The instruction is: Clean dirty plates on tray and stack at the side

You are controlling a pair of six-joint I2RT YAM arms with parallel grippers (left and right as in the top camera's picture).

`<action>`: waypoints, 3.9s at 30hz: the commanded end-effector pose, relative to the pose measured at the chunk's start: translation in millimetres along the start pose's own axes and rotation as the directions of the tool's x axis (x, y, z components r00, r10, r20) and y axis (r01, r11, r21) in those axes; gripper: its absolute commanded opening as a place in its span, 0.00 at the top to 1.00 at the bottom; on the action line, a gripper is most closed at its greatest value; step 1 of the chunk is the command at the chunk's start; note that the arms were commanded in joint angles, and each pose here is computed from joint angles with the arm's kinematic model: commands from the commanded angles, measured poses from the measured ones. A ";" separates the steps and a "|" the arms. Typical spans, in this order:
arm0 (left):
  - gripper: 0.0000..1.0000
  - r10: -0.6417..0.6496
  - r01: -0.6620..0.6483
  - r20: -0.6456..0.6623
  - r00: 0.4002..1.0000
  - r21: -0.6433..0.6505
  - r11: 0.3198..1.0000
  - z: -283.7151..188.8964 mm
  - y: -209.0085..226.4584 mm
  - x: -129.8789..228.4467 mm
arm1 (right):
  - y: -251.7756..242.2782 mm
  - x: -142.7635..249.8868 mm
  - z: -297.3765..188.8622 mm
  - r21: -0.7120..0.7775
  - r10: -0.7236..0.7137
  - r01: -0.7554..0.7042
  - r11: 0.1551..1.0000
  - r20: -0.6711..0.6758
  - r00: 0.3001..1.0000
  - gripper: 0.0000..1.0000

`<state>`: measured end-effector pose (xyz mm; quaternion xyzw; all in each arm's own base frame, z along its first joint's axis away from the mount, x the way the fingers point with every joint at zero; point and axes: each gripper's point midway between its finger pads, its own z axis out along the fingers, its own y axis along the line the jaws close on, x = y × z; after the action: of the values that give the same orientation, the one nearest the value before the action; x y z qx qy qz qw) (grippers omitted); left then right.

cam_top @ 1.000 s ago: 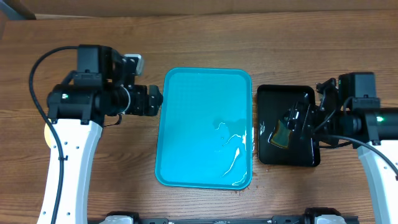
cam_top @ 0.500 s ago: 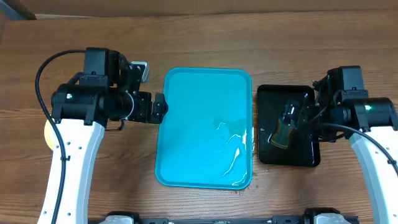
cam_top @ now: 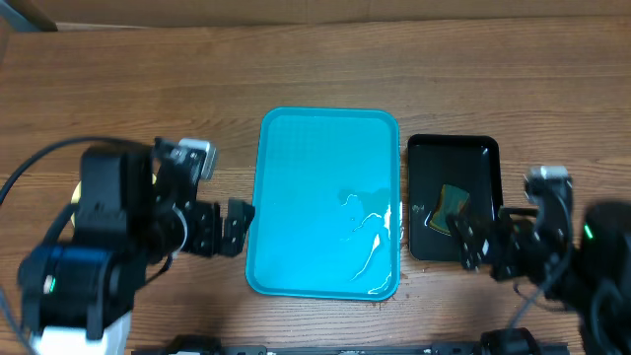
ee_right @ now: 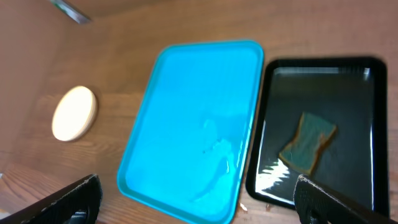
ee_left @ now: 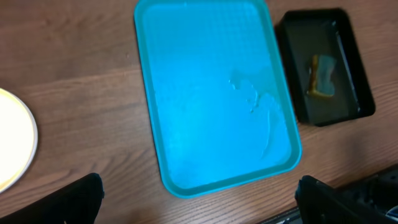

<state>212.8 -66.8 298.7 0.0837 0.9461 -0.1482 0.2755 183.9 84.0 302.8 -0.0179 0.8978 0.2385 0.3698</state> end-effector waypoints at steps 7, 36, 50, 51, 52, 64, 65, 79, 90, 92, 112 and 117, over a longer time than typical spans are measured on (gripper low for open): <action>0.00 0.001 -0.003 0.102 0.995 0.020 1.000 -11.0 -6.9 -19.2 | 11.6 10.8 -28.8 -0.028 -0.048 0.050 0.998 0.068 0.997 0.00; 0.00 -0.061 0.063 -0.109 0.992 0.014 0.998 50.6 11.1 -25.3 | -55.9 2.6 21.7 0.230 -0.358 0.274 0.934 0.612 0.705 0.00; 0.00 -0.102 0.106 -0.249 0.963 0.002 0.994 92.3 23.4 -21.5 | -85.3 17.0 76.3 0.251 -0.380 0.293 0.923 0.717 0.585 0.00; 0.00 -0.105 0.109 -0.260 0.960 0.001 0.994 95.4 24.3 -20.9 | -85.7 16.7 76.0 0.252 -0.380 0.290 0.923 0.717 0.584 0.00; 0.00 -0.107 0.111 -0.268 0.957 0.000 0.994 98.0 25.0 -20.5 | -85.8 16.6 75.9 0.253 -0.380 0.290 0.923 0.718 0.584 0.00; 0.00 -0.141 0.146 -0.382 0.913 -0.015 0.989 132.6 35.1 -11.4 | -101.4 39.6 100.4 0.242 -0.359 0.266 0.933 0.619 0.698 0.00; 0.00 -0.141 0.147 -0.385 0.912 -0.016 0.989 133.5 35.4 -11.1 | -101.5 39.7 100.4 0.242 -0.359 0.266 0.933 0.619 0.699 0.00; 0.00 -0.155 0.159 -0.387 0.909 -0.023 0.987 134.6 39.8 -11.0 | -101.5 39.7 100.4 0.242 -0.359 0.266 0.933 0.619 0.699 0.00; 0.00 0.024 -0.024 -0.016 1.000 0.022 0.999 30.4 -6.2 -27.0 | -101.4 39.6 100.4 0.242 -0.359 0.266 0.933 0.619 0.698 0.00; 0.00 0.047 -0.047 0.074 0.996 -0.007 0.999 10.7 -6.2 -31.3 | -101.5 39.7 100.4 0.242 -0.359 0.266 0.933 0.619 0.699 0.00; 0.00 0.216 -0.136 0.792 0.570 -0.168 0.976 -3.3 16.5 -5.5 | -101.4 39.6 100.4 0.242 -0.359 0.266 0.933 0.619 0.698 0.00; 0.00 0.226 -0.124 0.831 0.508 -0.189 0.974 11.4 24.7 7.0 | -101.4 39.6 100.4 0.242 -0.359 0.266 0.933 0.619 0.698 0.00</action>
<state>218.7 -53.1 289.8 0.0925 0.6945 -0.1052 0.7057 241.3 46.0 175.4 -0.0619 0.7084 0.1082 0.6947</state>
